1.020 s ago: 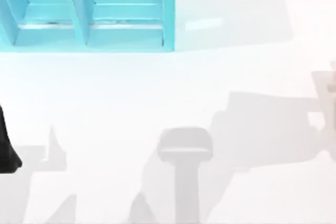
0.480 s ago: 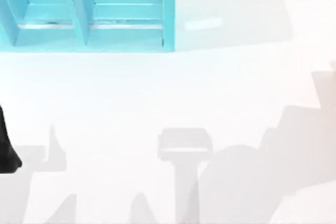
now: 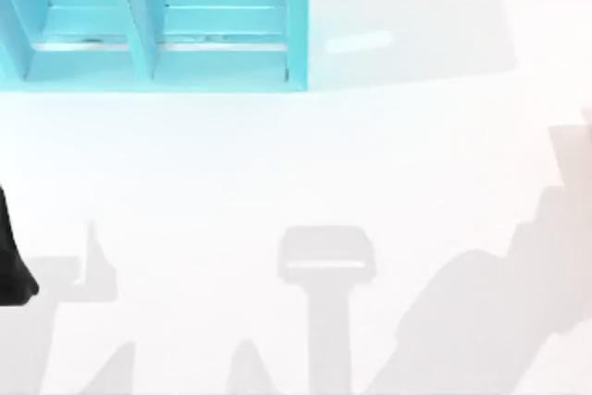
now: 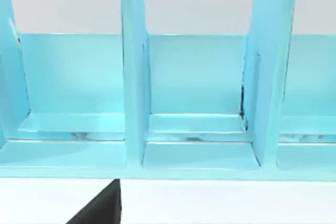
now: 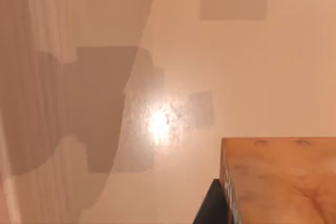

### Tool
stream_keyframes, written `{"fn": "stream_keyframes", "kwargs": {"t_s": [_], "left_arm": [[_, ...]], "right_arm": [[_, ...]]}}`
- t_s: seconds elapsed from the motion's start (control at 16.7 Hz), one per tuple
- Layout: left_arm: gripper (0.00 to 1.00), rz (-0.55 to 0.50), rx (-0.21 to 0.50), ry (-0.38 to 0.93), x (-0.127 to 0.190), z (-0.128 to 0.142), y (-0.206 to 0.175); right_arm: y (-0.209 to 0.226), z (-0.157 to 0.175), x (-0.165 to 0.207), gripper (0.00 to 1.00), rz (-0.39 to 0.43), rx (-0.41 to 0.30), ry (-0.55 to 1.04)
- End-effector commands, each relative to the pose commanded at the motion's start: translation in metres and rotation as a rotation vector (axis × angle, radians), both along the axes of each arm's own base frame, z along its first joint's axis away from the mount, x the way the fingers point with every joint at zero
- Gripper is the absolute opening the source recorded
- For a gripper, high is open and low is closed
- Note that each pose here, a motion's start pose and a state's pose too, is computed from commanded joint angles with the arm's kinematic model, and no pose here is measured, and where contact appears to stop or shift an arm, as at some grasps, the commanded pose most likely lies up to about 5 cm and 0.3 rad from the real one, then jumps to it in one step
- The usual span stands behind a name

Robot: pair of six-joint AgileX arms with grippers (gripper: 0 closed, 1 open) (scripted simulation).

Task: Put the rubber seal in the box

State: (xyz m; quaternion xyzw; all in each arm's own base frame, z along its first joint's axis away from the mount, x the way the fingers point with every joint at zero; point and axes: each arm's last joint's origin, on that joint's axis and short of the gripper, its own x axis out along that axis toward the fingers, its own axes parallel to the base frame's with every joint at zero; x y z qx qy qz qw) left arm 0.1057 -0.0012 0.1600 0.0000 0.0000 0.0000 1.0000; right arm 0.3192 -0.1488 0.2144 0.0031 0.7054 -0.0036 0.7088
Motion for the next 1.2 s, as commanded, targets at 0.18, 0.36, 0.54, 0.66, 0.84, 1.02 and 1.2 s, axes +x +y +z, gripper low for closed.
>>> {"fn": "stream_keyframes", "kwargs": {"t_s": [0.18,0.36,0.54,0.66,0.84,1.02,1.2], "left_arm": [[1.00,0.000,0.000,0.000,0.0000,0.0000,0.0000],[1.00,0.000,0.000,0.000,0.0000,0.0000,0.0000],[1.00,0.000,0.000,0.000,0.0000,0.0000,0.0000],[1.00,0.000,0.000,0.000,0.0000,0.0000,0.0000],[1.00,0.000,0.000,0.000,0.0000,0.0000,0.0000],[1.00,0.000,0.000,0.000,0.0000,0.0000,0.0000],[1.00,0.000,0.000,0.000,0.0000,0.0000,0.0000]], "right_arm": [[0.0005,-0.0149,-0.0018,0.00,-0.001,0.002,0.003],[0.0005,-0.0149,-0.0018,0.00,-0.001,0.002,0.003],[0.0005,-0.0149,-0.0018,0.23,-0.001,0.002,0.003],[0.0005,-0.0149,-0.0018,0.38,-0.001,0.002,0.003],[0.0005,-0.0149,-0.0018,0.60,-0.001,0.002,0.003],[0.0005,-0.0149,-0.0018,0.83,-0.001,0.002,0.003],[0.0005,-0.0149,-0.0018,1.00,-0.001,0.002,0.003]]}}
